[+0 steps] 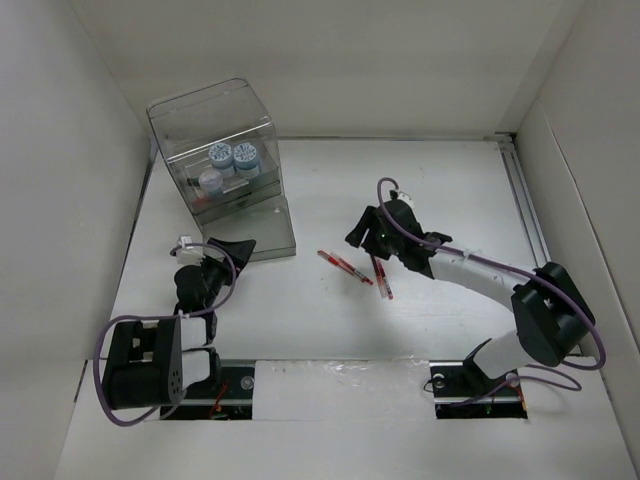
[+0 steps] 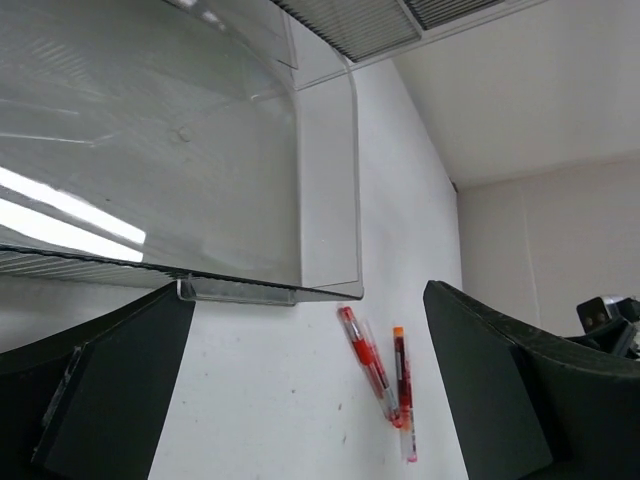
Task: Sort the stationery into containers
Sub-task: Open the drawer
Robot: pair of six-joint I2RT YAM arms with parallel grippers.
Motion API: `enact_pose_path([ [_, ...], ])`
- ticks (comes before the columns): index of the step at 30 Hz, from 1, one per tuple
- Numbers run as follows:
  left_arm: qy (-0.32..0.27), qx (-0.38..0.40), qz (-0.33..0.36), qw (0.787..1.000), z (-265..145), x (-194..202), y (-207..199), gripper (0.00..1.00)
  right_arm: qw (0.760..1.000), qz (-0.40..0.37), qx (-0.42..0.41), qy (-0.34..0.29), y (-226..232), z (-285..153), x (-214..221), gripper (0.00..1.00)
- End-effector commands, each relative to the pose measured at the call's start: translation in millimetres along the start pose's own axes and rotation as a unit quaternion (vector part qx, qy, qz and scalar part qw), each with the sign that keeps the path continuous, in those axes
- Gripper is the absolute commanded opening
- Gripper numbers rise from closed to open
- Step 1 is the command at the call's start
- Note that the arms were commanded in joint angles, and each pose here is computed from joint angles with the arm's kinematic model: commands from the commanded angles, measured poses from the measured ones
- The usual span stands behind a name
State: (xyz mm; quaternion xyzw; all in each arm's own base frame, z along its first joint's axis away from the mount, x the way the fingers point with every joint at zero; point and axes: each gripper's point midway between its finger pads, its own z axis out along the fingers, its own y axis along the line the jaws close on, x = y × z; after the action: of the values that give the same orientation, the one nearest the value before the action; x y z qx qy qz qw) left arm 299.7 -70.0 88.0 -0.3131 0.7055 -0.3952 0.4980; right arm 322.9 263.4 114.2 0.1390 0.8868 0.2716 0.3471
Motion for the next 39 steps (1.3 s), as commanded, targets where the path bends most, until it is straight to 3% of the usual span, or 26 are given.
enact_pose_path([
  [1, -0.009, 0.067, 0.009, 0.998, -2, -7, -30, 0.99, 1.0, 0.006, -0.007, -0.021, 7, -9, -11, 0.65],
  [3, -0.013, 0.062, 0.014, 0.998, -1, -10, -30, 0.99, 1.0, 0.002, -0.007, -0.015, 7, -10, -6, 0.65],
  [7, -0.017, 0.027, 0.036, 0.999, 4, -13, -27, 0.99, 1.0, -0.001, -0.002, -0.008, 6, -10, 3, 0.54],
  [10, -0.007, 0.023, 0.046, 0.999, 7, 0, -33, 0.99, 1.0, -0.004, -0.001, -0.002, 6, -11, 7, 0.36],
  [11, -0.008, 0.029, 0.048, 0.998, 9, 0, -39, 0.99, 1.0, -0.004, -0.001, -0.002, 6, -11, 7, 0.25],
  [16, -0.03, 0.018, 0.025, 0.999, 15, -6, -32, 0.99, 1.0, -0.01, -0.002, 0.006, 9, -12, 14, 0.07],
  [19, -0.022, 0.014, 0.013, 1.0, 17, -2, -28, 0.99, 1.0, -0.013, -0.008, 0.006, 13, -15, 16, 0.1],
  [21, -0.017, 0.017, 0.013, 1.0, 15, 1, -28, 0.99, 1.0, -0.018, -0.008, 0.006, 13, -15, 16, 0.21],
  [22, -0.022, 0.026, 0.015, 0.999, 13, -2, -34, 0.99, 1.0, -0.021, -0.011, 0.008, 15, -16, 19, 0.33],
  [25, -0.024, 0.017, 0.033, 0.999, 7, -1, -27, 0.99, 0.999, -0.036, -0.008, 0.023, 14, -12, 27, 0.44],
  [30, -0.059, 0.037, 0.033, 0.997, 4, -16, -42, 0.99, 0.998, -0.039, -0.016, 0.039, 21, -6, 35, 0.44],
  [36, -0.052, 0.018, 0.008, 0.998, 13, -12, -30, 0.99, 0.997, -0.053, -0.045, 0.043, 56, -1, 36, 0.19],
  [38, -0.047, 0.019, 0.003, 0.999, 18, -10, -30, 0.99, 0.997, -0.054, -0.042, 0.046, 54, 2, 38, 0.19],
  [39, -0.051, 0.026, 0.004, 0.998, 20, -12, -32, 0.99, 0.997, -0.054, -0.042, 0.046, 54, 2, 38, 0.24],
])
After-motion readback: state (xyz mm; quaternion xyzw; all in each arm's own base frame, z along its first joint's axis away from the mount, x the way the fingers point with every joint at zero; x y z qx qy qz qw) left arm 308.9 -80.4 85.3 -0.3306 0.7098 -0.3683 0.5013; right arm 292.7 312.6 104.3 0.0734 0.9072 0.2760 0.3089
